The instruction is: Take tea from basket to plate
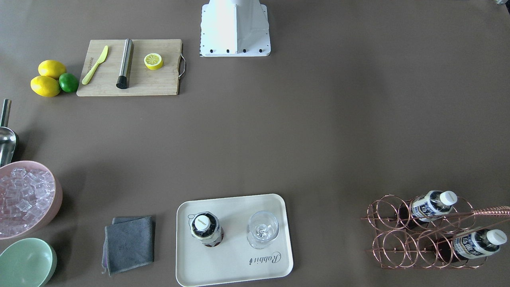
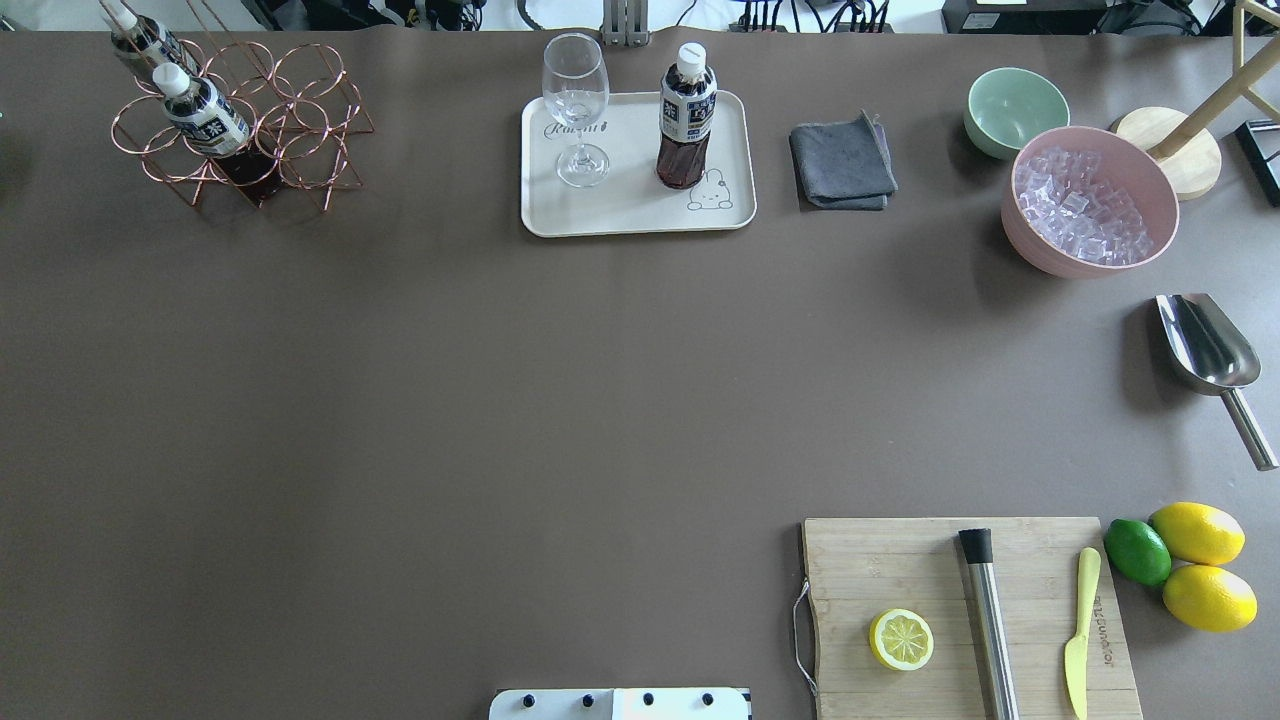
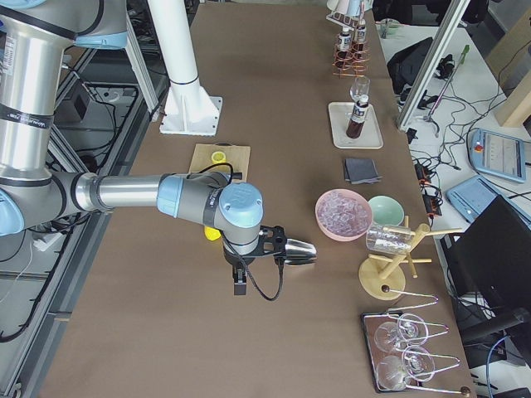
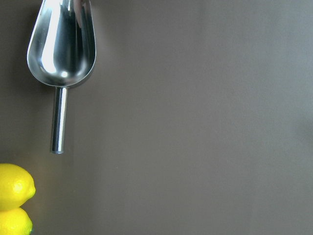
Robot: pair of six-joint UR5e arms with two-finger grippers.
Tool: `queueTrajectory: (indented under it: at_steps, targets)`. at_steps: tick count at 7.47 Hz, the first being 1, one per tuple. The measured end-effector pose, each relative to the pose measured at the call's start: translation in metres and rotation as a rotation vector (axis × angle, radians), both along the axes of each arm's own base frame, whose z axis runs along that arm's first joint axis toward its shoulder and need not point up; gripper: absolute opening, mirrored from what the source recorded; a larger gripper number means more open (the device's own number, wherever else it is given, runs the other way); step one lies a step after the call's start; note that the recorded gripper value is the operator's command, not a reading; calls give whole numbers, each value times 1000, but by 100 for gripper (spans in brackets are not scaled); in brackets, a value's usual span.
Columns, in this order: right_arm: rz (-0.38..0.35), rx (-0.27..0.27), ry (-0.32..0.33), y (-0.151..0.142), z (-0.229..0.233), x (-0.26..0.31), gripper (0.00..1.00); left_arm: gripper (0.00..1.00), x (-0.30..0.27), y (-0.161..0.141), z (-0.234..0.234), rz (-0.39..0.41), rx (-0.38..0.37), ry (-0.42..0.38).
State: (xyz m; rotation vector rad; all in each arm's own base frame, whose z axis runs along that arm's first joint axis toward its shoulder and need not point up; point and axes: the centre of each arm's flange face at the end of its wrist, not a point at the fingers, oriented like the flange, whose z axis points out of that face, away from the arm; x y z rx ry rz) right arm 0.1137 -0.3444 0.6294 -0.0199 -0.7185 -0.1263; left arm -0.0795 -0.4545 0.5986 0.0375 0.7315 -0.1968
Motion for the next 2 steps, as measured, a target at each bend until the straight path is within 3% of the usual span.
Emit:
queueTrajectory:
  at_steps: [2]
  targets:
    - [-2, -1, 5, 0, 1, 0, 100, 98, 0, 0, -1, 1, 3, 1]
